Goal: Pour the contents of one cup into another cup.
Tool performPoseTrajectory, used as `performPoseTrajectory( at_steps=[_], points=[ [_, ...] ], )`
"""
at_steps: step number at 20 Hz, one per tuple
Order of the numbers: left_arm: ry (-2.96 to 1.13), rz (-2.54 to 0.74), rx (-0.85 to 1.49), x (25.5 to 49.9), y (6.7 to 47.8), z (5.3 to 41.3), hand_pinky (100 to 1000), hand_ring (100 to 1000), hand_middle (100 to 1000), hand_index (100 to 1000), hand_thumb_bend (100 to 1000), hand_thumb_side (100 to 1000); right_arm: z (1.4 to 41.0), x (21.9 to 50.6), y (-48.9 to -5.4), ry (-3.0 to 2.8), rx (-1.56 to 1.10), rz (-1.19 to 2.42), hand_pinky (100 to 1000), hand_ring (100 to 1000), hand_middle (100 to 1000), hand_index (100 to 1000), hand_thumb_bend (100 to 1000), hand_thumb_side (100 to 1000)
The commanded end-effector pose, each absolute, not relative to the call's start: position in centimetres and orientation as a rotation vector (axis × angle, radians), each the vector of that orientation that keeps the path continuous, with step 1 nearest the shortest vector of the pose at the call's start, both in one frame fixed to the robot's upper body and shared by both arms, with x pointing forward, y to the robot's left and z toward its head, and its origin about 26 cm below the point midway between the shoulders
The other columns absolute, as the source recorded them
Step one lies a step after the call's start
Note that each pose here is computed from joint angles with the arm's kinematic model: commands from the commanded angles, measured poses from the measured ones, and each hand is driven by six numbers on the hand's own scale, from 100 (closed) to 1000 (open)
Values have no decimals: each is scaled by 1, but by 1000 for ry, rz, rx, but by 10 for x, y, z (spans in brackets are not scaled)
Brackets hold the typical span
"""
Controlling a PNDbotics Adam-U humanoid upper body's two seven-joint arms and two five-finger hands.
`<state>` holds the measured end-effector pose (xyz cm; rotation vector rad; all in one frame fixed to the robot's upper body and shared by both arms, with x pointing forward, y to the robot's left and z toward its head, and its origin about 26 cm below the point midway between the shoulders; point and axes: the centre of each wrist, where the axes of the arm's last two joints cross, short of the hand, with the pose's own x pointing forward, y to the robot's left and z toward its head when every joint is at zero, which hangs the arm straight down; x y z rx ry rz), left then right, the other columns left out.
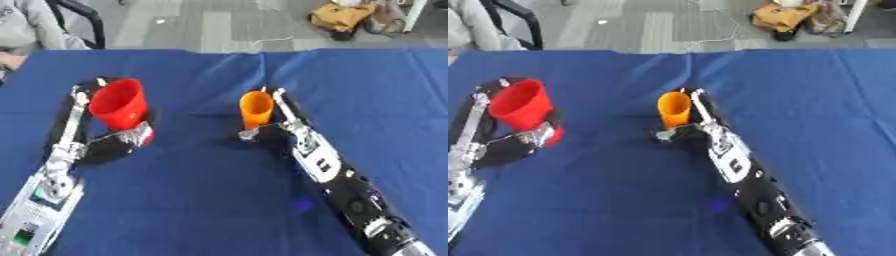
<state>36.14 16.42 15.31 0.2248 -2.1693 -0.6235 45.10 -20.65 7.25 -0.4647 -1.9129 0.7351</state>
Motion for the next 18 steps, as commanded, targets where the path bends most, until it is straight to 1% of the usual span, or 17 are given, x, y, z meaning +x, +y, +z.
performPoseTrajectory(
  at_steps=[1, 6, 7, 12, 18],
  points=[
    [-2205, -628, 228, 362, 164, 164, 215, 303, 428, 690, 264, 266, 84, 455, -201, -1952, -483, 727, 660, 499, 380, 656, 831, 230],
    [-2204, -626, 227, 362, 164, 164, 216, 303, 429, 690, 258, 269, 83, 455, -201, -1969, -496, 690, 615, 427, 304, 568, 802, 207],
    [-2203, -626, 227, 362, 165, 163, 217, 303, 429, 690, 256, 270, 83, 454, -201, -1973, -496, 680, 594, 399, 277, 537, 790, 197],
    [-2207, -624, 230, 362, 166, 165, 218, 304, 430, 691, 247, 275, 85, 452, -199, -2012, -469, 629, 508, 309, 188, 438, 726, 134],
    [-2211, -622, 244, 362, 170, 169, 220, 304, 431, 689, 244, 275, 90, 448, -194, -2053, -440, 623, 494, 298, 177, 425, 710, 119]
  ],
)
